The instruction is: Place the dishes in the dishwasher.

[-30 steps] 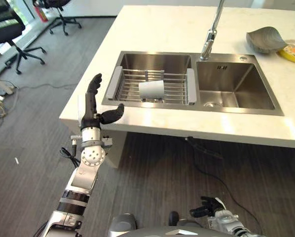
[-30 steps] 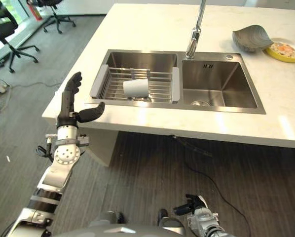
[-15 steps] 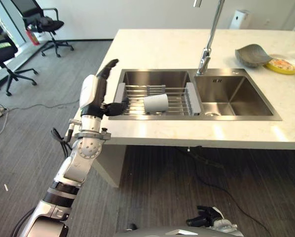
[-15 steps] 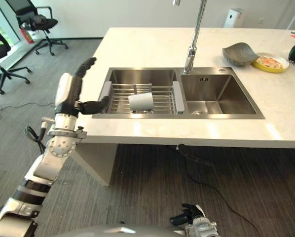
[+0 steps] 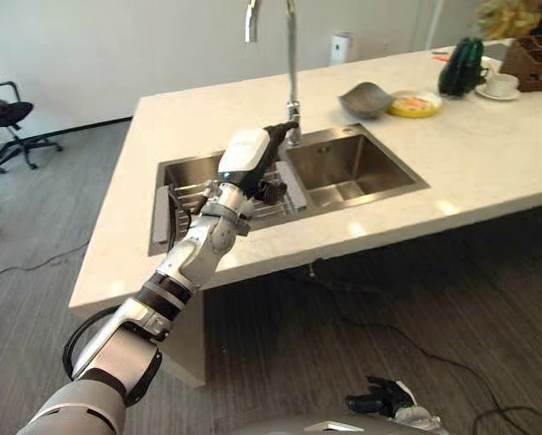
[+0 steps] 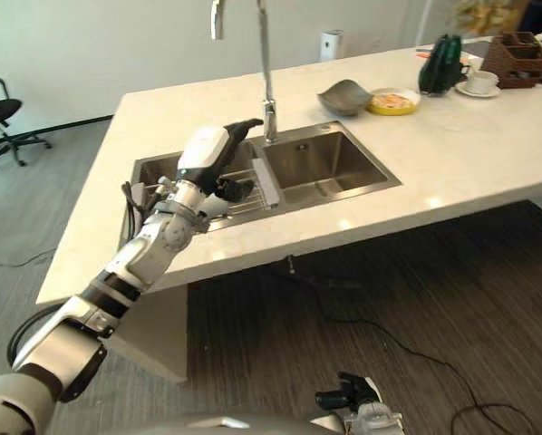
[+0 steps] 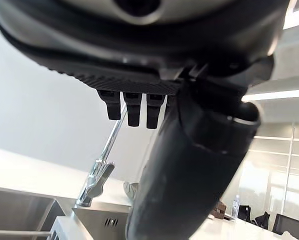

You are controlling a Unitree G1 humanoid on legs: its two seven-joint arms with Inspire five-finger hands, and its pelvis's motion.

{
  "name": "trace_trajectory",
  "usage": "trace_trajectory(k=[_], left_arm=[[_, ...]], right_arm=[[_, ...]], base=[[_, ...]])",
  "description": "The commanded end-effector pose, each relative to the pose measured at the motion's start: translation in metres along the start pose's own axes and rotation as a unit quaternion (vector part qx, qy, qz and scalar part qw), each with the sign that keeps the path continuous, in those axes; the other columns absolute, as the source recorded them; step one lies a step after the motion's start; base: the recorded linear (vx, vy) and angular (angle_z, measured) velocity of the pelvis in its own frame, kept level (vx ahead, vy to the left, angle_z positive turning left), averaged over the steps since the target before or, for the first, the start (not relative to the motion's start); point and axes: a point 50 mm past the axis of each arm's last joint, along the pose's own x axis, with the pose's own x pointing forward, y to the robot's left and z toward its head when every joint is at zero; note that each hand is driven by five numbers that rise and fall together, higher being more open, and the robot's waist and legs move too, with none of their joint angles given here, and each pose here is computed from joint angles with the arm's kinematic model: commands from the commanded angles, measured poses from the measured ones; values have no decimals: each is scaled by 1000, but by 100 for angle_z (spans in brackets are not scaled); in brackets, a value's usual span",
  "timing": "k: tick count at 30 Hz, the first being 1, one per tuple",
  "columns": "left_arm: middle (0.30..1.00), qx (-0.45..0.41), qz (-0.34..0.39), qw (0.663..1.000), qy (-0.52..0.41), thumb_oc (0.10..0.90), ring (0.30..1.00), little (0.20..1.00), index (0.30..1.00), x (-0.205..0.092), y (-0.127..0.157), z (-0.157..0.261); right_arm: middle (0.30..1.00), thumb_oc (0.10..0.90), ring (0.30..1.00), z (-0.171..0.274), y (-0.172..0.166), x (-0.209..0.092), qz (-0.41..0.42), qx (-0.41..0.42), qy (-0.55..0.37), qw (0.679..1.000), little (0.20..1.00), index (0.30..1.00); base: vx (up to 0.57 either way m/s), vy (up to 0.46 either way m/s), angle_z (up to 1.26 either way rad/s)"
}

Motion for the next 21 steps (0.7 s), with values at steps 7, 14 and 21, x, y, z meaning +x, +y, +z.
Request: trace_trajectory(k=[7,14,21], left_arm=[[900,72,80,993,57,800,900,900,900,36,62,-25],[900,75,75,987,119,800,900,900,900,34,59,-47],[900,75,69,981,164,800,900,900,900,35,57,-60]], right_arm=[[900,800,900,-20,-7,-3,2,-46,42,998,900,900],[900,800,900,-27,-6,-4,9,-47,53,997,900,900],[900,800,900,-24,-3,-4,14,-48,45,998,900,900]], base=[[-17,-17,-12],[-6,-22,-8],[-3,-9,-1]])
